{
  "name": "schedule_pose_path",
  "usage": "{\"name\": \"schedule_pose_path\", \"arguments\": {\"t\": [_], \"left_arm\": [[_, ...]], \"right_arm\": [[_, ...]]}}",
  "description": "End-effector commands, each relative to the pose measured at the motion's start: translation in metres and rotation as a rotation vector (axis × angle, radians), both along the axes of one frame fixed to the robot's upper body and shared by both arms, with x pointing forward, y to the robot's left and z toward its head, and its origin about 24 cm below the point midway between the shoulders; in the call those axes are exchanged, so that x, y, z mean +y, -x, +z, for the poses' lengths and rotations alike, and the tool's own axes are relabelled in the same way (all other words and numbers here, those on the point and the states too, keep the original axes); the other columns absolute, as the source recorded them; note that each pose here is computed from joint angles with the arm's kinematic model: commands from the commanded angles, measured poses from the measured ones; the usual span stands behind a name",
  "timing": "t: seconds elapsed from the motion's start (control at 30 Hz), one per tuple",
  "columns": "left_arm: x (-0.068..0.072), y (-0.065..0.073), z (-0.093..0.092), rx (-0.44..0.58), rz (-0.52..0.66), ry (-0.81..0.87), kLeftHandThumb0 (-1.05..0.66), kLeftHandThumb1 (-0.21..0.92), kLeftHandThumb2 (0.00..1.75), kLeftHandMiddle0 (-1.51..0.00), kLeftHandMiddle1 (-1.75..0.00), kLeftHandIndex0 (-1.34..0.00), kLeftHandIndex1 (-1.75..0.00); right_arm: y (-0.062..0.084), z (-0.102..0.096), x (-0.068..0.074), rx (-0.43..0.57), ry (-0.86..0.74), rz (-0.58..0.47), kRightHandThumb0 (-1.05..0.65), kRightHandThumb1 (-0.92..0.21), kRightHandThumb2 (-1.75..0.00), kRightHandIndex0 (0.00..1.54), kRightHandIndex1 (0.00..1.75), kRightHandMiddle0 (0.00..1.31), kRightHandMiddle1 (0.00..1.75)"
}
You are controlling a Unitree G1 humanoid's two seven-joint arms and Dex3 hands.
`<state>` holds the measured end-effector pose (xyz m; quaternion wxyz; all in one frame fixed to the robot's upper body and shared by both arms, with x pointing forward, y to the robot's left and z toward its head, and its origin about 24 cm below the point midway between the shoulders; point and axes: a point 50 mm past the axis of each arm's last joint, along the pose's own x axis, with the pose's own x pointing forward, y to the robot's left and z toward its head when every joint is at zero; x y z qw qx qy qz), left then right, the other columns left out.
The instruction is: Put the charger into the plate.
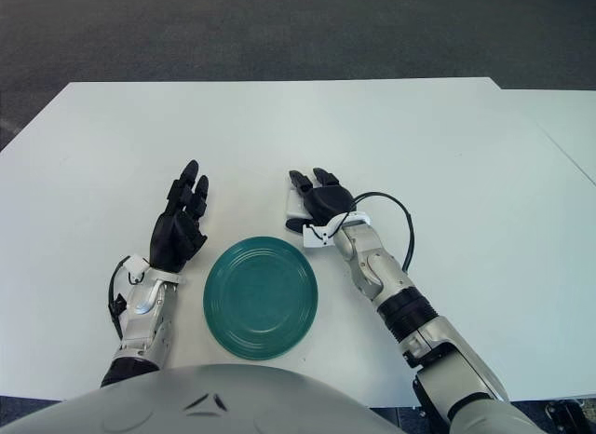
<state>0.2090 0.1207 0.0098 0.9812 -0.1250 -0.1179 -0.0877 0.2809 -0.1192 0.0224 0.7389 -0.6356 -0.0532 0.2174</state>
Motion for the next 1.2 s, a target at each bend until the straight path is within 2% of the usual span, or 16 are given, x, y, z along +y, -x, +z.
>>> {"name": "schedule_pose_path", "arguments": {"t": [0.0, 0.3, 0.73, 0.87, 0.9, 0.97, 1.0, 1.03, 1.07, 1.17], "left_arm": [[-0.008, 0.027, -0.032, 0.181, 0.03, 0.068, -0.98, 0.92, 1.02, -0.02, 0.0, 0.0, -0.2], [-0.009, 0.028, -0.029, 0.184, 0.042, 0.056, -0.99, 0.92, 1.01, -0.03, -0.01, 0.0, -0.23], [-0.01, 0.029, -0.023, 0.16, 0.04, 0.011, -0.99, 0.92, 1.02, -0.04, -0.01, 0.0, -0.24], [-0.01, 0.03, -0.023, 0.157, 0.038, 0.016, -1.0, 0.92, 1.01, -0.03, 0.0, 0.0, -0.25], [-0.011, 0.03, -0.023, 0.156, 0.038, 0.017, -1.0, 0.92, 1.01, -0.03, 0.0, 0.0, -0.24], [-0.011, 0.03, -0.022, 0.154, 0.037, 0.015, -0.99, 0.92, 1.01, -0.03, 0.0, 0.0, -0.23], [-0.011, 0.031, -0.022, 0.154, 0.035, 0.016, -0.99, 0.92, 1.01, -0.03, 0.0, 0.0, -0.22], [-0.011, 0.031, -0.022, 0.154, 0.033, 0.016, -0.99, 0.92, 1.01, -0.03, 0.0, 0.0, -0.22], [-0.011, 0.031, -0.022, 0.154, 0.031, 0.021, -0.99, 0.92, 1.01, -0.02, 0.0, 0.0, -0.21], [-0.012, 0.031, -0.022, 0.153, 0.028, 0.029, -0.99, 0.92, 1.01, -0.02, 0.0, 0.0, -0.2]], "right_arm": [[0.003, -0.02, -0.003, 0.064, 0.033, -0.019, -1.02, -0.92, -0.76, 0.0, 0.0, 0.0, 0.0], [-0.001, -0.037, -0.009, 0.098, 0.063, -0.053, -1.0, -0.92, -0.75, 0.0, 0.0, 0.0, 0.0], [-0.003, -0.072, -0.031, 0.157, 0.094, -0.1, -0.96, -0.92, -0.66, 0.04, 0.02, 0.06, 0.05], [-0.001, -0.076, -0.039, 0.149, 0.09, -0.114, -0.92, -0.92, -0.62, 0.15, 0.02, 0.01, 0.45], [-0.001, -0.077, -0.041, 0.144, 0.088, -0.119, -0.91, -0.92, -0.61, 0.18, 0.12, 0.01, 0.56], [0.0, -0.079, -0.046, 0.128, 0.083, -0.132, -0.89, -0.92, -0.59, 0.18, 0.58, 0.0, 0.88], [0.0, -0.08, -0.047, 0.111, 0.083, -0.135, -0.88, -0.92, -0.58, 0.18, 0.91, 0.0, 1.07], [0.001, -0.08, -0.048, 0.1, 0.083, -0.136, -0.85, -0.92, -0.56, 0.29, 1.21, 0.05, 1.29], [0.001, -0.08, -0.049, 0.087, 0.091, -0.127, -0.82, -0.92, -0.54, 0.38, 1.4, 0.09, 1.45], [0.001, -0.08, -0.05, 0.061, 0.123, -0.09, -0.77, -0.92, -0.54, 0.54, 1.63, 0.22, 1.65]]}}
